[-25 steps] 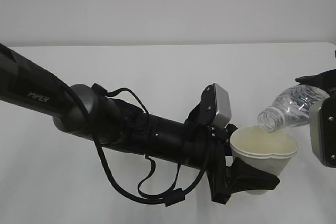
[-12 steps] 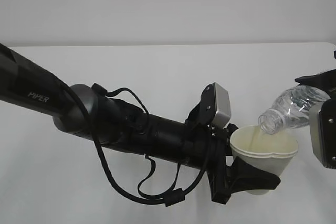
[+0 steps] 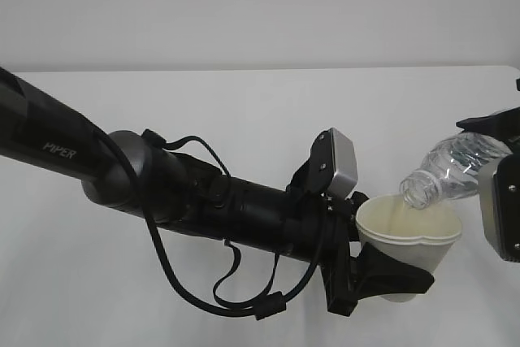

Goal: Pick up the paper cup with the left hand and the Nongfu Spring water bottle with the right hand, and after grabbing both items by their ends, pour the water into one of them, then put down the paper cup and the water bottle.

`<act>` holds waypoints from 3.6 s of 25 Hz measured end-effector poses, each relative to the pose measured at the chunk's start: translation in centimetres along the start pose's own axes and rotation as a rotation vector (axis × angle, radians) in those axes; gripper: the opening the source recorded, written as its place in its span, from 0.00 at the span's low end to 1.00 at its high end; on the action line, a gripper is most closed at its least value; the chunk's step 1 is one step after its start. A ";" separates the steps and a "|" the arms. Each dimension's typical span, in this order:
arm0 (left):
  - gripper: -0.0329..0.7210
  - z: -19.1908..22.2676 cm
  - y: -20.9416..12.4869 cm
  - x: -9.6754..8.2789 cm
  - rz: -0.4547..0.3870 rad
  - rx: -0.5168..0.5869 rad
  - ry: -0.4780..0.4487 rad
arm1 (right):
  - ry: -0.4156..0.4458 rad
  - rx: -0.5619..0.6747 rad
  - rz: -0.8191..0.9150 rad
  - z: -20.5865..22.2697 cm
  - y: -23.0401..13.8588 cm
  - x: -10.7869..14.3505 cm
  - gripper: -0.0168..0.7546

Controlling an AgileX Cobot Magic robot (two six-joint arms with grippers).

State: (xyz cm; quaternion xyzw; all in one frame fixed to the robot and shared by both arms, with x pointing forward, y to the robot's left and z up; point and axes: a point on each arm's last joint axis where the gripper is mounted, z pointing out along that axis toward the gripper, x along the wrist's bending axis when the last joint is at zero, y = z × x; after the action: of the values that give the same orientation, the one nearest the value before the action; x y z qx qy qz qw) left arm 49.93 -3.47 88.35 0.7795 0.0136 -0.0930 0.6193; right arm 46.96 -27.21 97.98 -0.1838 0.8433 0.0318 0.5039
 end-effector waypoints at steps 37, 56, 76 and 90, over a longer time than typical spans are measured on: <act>0.60 0.0 0.0 0.0 0.000 0.000 0.000 | -0.001 -0.001 -0.018 0.0 0.0 0.0 0.54; 0.60 0.0 0.0 0.0 0.000 0.000 0.000 | -0.001 -0.001 -0.023 0.0 0.0 0.0 0.54; 0.60 0.0 -0.1 0.0 0.000 0.006 0.005 | -0.002 -0.001 -0.030 0.0 0.0 0.0 0.54; 0.60 0.0 -0.1 0.1 0.000 0.013 0.012 | -0.003 -0.002 -0.037 0.0 0.0 0.0 0.54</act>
State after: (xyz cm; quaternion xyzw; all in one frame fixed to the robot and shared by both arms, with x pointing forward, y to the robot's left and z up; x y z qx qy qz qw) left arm 50.02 -3.45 88.21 0.7842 0.0167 -0.0884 0.6140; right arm 46.97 -27.19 98.00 -0.1998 0.8390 0.0233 0.5056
